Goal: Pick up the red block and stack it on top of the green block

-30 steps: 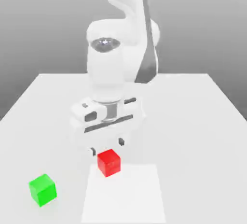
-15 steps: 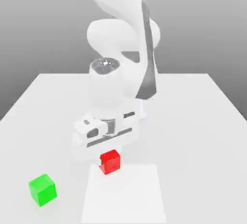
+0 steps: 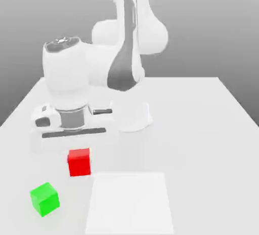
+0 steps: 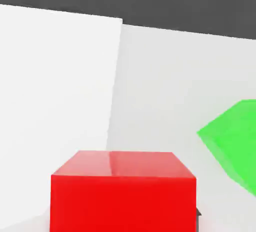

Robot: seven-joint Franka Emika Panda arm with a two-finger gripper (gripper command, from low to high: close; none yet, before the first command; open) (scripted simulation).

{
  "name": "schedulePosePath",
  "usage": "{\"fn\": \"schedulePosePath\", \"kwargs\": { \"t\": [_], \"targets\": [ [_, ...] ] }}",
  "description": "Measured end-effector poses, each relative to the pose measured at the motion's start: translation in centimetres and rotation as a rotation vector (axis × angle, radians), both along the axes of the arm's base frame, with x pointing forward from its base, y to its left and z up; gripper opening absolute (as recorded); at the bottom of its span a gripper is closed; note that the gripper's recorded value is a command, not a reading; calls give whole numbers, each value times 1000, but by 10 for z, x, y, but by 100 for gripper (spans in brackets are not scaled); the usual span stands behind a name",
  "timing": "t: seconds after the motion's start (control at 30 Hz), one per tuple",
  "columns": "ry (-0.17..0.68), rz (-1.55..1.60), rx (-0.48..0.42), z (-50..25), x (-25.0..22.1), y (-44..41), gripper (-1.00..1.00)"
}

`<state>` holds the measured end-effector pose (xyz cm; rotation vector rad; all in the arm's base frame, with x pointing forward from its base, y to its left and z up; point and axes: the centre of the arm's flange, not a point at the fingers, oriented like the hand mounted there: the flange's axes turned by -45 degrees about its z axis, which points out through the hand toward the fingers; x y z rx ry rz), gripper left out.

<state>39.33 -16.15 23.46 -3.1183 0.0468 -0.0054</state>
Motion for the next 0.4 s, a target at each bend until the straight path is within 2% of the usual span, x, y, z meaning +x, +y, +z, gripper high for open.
{"fn": "schedulePosePath", "kwargs": {
  "t": [0.13,0.27,0.3,0.4],
  "targets": [
    [5,-193,-17,6,14,-47,-100],
    [5,-213,-21,-35,18,-52,-100],
    [6,-215,-21,-47,17,-52,100],
    [6,-215,-21,-47,17,-52,100]
  ]
}}
